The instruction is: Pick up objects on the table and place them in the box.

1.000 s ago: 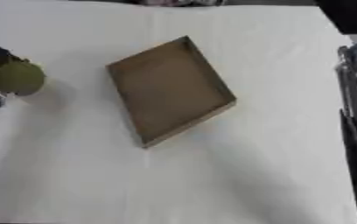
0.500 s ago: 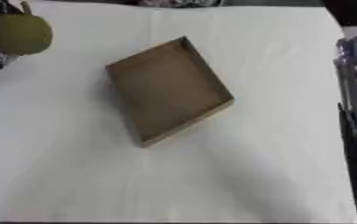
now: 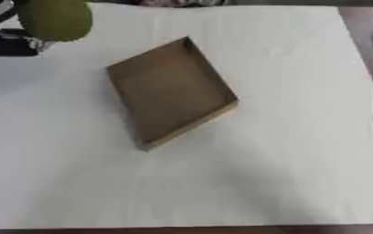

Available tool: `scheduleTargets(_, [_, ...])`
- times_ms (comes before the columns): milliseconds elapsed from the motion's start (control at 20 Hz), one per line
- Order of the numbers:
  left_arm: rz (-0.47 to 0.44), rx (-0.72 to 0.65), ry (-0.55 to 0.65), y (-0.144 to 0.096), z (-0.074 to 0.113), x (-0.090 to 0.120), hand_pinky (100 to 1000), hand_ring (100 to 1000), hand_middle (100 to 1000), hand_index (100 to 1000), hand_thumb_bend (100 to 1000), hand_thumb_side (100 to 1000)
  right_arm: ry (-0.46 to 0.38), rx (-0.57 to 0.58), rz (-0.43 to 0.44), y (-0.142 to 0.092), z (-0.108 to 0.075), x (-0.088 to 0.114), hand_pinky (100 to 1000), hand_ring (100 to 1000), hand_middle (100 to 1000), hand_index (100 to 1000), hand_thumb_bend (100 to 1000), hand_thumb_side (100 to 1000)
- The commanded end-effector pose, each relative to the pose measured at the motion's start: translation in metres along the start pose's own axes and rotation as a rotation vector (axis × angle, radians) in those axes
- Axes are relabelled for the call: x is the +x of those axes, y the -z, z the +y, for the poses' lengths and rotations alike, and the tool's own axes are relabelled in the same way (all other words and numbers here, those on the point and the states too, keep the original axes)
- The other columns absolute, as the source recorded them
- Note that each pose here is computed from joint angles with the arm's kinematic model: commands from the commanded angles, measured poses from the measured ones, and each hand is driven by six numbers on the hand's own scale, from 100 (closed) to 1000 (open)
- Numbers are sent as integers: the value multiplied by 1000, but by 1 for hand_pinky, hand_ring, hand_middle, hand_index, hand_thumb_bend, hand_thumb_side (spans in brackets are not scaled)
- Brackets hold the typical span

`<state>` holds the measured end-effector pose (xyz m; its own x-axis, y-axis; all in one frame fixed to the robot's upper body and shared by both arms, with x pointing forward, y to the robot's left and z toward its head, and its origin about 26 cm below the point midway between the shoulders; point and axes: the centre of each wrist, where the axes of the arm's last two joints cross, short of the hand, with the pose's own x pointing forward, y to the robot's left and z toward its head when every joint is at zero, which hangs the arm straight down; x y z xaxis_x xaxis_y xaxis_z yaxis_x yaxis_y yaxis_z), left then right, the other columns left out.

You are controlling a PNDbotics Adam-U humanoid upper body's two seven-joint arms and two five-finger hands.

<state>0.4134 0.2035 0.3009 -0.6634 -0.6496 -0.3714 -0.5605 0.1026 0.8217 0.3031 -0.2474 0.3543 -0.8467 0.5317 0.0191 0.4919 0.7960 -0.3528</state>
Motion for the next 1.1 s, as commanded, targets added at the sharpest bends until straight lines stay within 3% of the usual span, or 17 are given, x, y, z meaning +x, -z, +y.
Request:
scheduleTargets(50, [-23, 7, 13, 12, 2, 5, 299, 488, 495, 675, 185, 100, -54, 29, -43, 12, -14, 6, 744, 586, 652, 823, 100, 374])
scheduleTargets(450, [13, 22, 0, 29, -20, 11, 291, 487, 498, 682, 123, 100, -89, 60, -36, 18, -20, 7, 743, 587, 650, 821, 100, 360])
scheduleTargets(950, [95, -23, -107, 35, -59, 14, 286, 484, 492, 690, 100, 100, -38, 38, -21, 19, -12, 10, 747, 588, 648, 822, 100, 405])
scheduleTargets(1100, [82, -29, -154, 37, -66, 20, 335, 495, 500, 700, 100, 110, -25, 32, -13, 18, -10, 10, 748, 588, 648, 822, 100, 421])
